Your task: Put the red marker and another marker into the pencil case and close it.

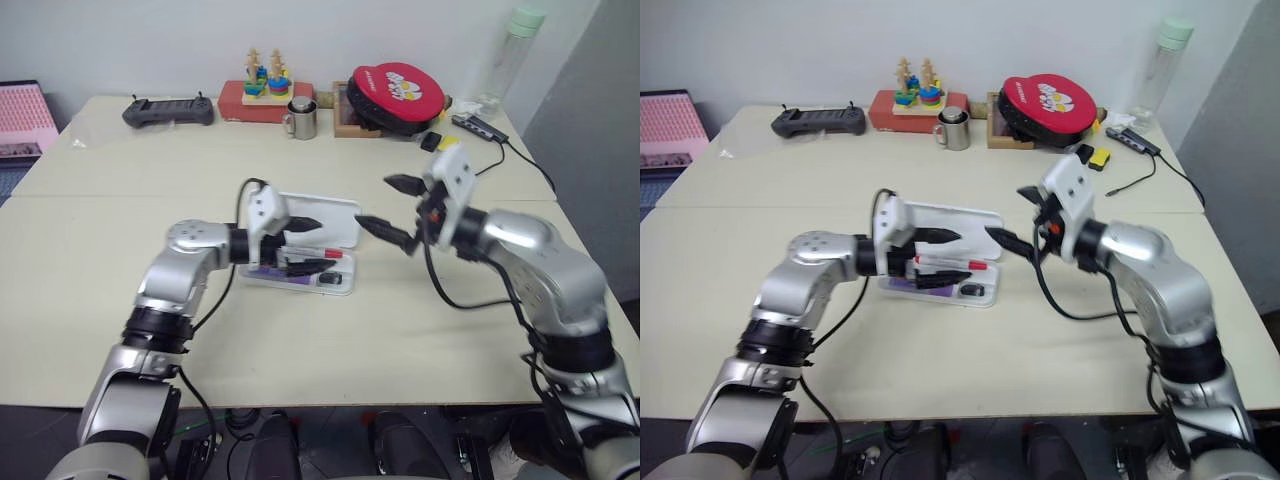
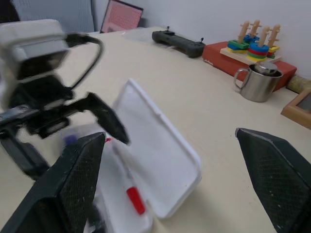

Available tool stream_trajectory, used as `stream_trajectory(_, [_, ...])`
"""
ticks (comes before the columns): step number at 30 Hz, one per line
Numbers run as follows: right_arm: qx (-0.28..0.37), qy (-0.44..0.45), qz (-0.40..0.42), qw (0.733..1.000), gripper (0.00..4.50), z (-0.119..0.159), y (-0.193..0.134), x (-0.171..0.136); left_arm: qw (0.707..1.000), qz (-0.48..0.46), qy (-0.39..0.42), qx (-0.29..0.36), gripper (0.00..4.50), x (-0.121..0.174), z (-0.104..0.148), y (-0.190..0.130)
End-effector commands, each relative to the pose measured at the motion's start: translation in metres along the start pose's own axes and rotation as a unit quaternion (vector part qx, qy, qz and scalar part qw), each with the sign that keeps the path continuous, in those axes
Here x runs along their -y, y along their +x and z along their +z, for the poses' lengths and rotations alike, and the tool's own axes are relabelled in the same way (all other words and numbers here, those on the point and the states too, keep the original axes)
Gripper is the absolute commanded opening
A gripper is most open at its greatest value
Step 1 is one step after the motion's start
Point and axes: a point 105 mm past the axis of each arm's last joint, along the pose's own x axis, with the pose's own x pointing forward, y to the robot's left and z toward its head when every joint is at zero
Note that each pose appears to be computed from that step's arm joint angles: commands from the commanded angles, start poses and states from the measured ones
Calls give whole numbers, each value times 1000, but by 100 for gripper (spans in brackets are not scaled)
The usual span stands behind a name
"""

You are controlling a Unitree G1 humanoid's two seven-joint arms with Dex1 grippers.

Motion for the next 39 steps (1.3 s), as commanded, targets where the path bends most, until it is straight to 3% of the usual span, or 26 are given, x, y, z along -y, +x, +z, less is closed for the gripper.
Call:
stream_trajectory(1, [2, -14, -42, 999, 373, 12, 26, 29, 994, 97, -21, 40, 450, -25, 16, -48])
stream_trajectory(4, [-9, -25, -50, 998, 297, 13, 55, 39, 983, 182, -6, -1, 450, -41, 4, -78])
stream_trajectory(6, [-20, -34, -48, 998, 262, 10, 69, 40, 981, 191, -1, -7, 450, -40, 4, -86])
stream_trajectory(11, [-66, -53, -24, 996, 134, -8, 89, 37, 980, 187, -27, 69, 450, -31, 29, -94])
stream_trajectory(14, [-95, -56, 1, 994, 41, -23, 91, 32, 981, 174, -40, 79, 450, -21, 31, -96])
stream_trajectory(16, [-112, -58, 27, 992, 3, -31, 91, 26, 981, 167, -46, 90, 450, -16, 34, -96])
stream_trajectory(21, [-120, -76, 102, 985, 3, -34, 86, 8, 979, 143, -70, 126, 450, -11, 43, -94])
stream_trajectory(29, [-96, -94, 185, 974, 3, -30, 68, -30, 991, 97, -72, 54, 450, -8, 30, -84])
stream_trajectory(34, [-103, -97, 188, 972, 3, -42, 60, -48, 993, 88, -65, 43, 450, -10, 31, -81])
stream_trajectory(39, [-141, -114, 190, 965, 3, -74, 51, -66, 995, 68, -70, 22, 450, -5, 23, -77])
